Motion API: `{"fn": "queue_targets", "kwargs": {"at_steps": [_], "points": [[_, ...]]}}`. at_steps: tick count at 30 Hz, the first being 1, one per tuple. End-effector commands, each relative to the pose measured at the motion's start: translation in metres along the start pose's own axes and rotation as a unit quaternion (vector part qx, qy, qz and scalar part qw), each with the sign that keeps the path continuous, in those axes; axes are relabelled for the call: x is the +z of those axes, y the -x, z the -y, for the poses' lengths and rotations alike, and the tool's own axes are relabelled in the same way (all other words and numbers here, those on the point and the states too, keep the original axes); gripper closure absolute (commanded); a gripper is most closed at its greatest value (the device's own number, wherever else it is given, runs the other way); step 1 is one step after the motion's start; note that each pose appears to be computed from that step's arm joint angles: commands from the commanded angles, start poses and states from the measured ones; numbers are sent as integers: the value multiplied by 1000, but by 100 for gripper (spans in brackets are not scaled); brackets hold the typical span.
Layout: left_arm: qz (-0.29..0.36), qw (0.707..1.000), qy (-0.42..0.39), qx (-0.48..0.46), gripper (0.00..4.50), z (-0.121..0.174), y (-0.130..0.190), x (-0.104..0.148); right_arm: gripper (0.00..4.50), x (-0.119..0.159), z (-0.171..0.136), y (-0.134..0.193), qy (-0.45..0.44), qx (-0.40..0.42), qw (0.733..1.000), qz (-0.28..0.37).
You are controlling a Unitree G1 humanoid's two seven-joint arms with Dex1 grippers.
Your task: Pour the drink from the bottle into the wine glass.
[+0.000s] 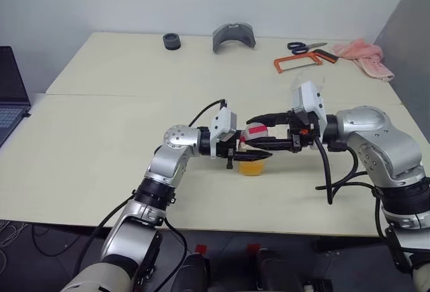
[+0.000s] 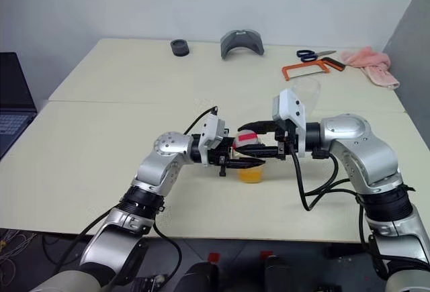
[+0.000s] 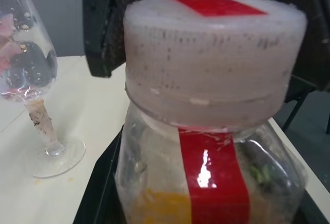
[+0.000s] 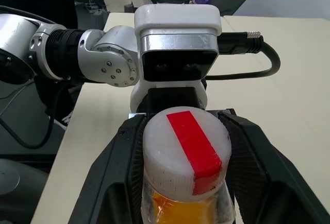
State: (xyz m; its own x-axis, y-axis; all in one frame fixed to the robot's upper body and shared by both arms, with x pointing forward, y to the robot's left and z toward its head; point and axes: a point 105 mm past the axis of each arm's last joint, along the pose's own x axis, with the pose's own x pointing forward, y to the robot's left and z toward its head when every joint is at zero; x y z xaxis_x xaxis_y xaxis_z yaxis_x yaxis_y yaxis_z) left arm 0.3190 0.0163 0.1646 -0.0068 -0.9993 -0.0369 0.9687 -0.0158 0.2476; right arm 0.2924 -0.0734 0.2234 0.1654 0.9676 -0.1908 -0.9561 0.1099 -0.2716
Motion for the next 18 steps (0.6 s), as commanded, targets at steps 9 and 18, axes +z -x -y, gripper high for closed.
{"fn": "queue_targets", "kwargs": {"at_steps": [9, 18], "points": [[7, 996, -31, 87, 281, -23, -1, 6, 15, 21, -23, 21, 10, -229, 970, 82], [19, 994, -35, 98, 281, -33, -12, 8, 15, 3, -20, -4, -6, -428, 899, 94]]}}
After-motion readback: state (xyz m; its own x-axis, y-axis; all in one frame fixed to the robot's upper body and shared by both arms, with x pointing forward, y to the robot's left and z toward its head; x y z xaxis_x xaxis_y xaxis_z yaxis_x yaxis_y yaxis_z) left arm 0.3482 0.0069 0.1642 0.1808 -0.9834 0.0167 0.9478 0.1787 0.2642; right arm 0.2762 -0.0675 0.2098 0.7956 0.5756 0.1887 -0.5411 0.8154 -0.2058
